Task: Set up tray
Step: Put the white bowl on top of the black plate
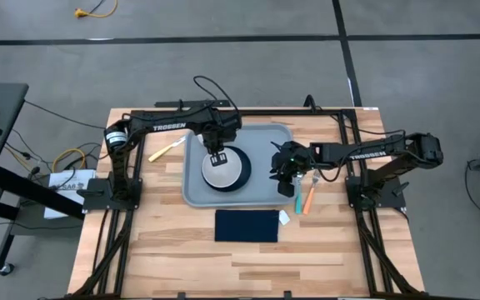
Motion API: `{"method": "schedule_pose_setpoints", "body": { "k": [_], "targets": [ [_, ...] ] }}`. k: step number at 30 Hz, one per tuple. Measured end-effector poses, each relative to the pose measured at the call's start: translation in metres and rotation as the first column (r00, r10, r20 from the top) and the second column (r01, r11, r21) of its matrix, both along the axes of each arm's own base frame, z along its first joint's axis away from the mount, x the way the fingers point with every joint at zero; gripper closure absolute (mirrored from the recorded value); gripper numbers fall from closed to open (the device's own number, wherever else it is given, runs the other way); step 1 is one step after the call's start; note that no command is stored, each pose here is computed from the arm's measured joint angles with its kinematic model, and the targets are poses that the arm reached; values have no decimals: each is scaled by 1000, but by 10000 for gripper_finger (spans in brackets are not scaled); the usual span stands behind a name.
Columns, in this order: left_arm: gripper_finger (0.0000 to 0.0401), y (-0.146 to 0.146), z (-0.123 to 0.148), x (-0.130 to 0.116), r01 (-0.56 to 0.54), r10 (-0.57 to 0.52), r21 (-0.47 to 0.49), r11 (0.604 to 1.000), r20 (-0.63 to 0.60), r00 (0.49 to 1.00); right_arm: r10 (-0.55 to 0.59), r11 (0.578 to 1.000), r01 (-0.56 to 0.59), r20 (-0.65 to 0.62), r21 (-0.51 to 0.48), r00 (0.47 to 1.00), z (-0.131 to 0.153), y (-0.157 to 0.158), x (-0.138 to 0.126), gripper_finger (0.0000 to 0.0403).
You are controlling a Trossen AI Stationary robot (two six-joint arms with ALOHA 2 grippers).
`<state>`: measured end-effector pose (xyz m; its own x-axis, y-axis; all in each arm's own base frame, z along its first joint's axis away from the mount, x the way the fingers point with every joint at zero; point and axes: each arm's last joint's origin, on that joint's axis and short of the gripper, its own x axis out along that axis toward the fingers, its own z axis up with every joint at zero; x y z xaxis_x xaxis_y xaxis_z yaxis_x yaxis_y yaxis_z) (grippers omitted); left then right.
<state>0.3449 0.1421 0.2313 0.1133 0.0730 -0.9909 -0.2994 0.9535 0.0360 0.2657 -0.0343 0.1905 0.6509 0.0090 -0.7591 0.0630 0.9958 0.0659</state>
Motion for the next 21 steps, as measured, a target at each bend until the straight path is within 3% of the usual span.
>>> {"method": "schedule_pose_setpoints", "body": {
  "k": [21],
  "targets": [
    [390, 1, 0, 2, 9, -10, 8, 1000, 18, 1000, 0, 1000, 0, 0, 0, 1000, 0, 0, 0, 312]
  ]
}}
